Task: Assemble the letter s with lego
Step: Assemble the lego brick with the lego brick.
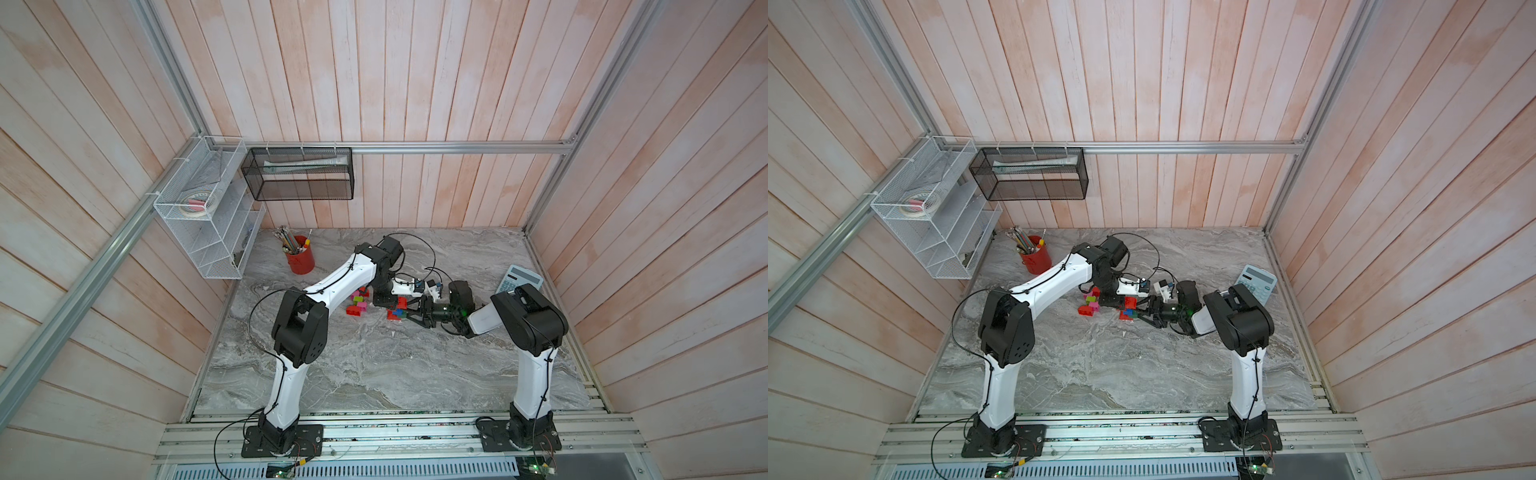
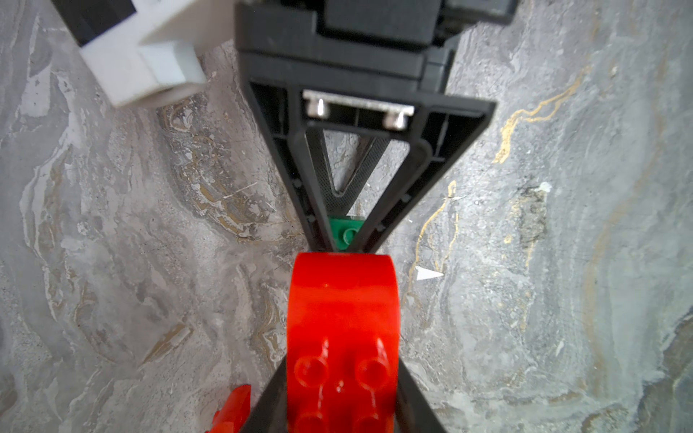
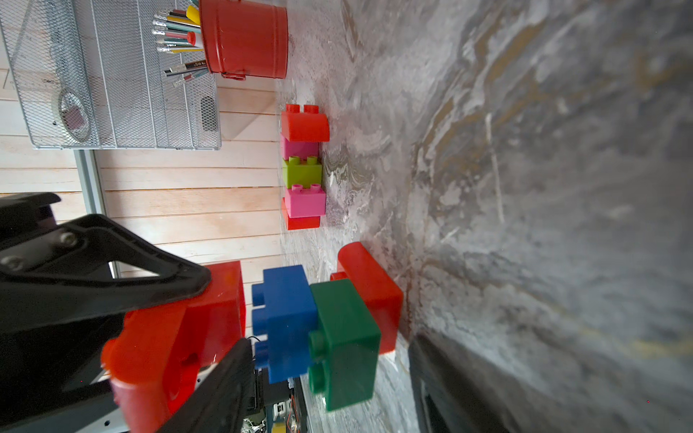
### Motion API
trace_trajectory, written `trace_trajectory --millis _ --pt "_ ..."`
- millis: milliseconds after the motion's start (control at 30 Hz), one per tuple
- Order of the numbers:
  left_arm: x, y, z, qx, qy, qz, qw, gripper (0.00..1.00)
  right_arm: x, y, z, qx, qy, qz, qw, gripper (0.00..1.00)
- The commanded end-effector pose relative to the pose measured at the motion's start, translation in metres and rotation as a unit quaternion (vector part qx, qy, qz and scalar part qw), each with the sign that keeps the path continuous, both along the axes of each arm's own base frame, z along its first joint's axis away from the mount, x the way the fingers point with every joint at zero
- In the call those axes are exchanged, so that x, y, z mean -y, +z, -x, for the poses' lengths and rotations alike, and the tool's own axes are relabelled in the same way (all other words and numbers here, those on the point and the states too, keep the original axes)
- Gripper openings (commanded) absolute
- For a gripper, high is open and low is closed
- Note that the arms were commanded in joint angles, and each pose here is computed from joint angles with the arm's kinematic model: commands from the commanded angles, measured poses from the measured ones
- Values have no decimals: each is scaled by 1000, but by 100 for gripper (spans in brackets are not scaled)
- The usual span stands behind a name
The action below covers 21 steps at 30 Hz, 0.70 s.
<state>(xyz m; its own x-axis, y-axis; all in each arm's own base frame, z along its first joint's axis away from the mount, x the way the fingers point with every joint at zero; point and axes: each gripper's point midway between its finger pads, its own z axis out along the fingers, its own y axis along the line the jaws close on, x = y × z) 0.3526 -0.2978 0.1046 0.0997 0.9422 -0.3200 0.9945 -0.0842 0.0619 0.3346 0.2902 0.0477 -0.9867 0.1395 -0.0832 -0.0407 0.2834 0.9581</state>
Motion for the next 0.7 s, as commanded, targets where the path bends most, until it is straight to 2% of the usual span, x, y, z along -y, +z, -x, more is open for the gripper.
trace_trajectory --millis 0,667 --pt "5 1 -7 7 -9 14 1000 37 0 -17 2 -15 3 15 1000 67" --pt "3 -13 -4 -5 -17 8 1000 37 2 -30 6 -29 0 28 999 64"
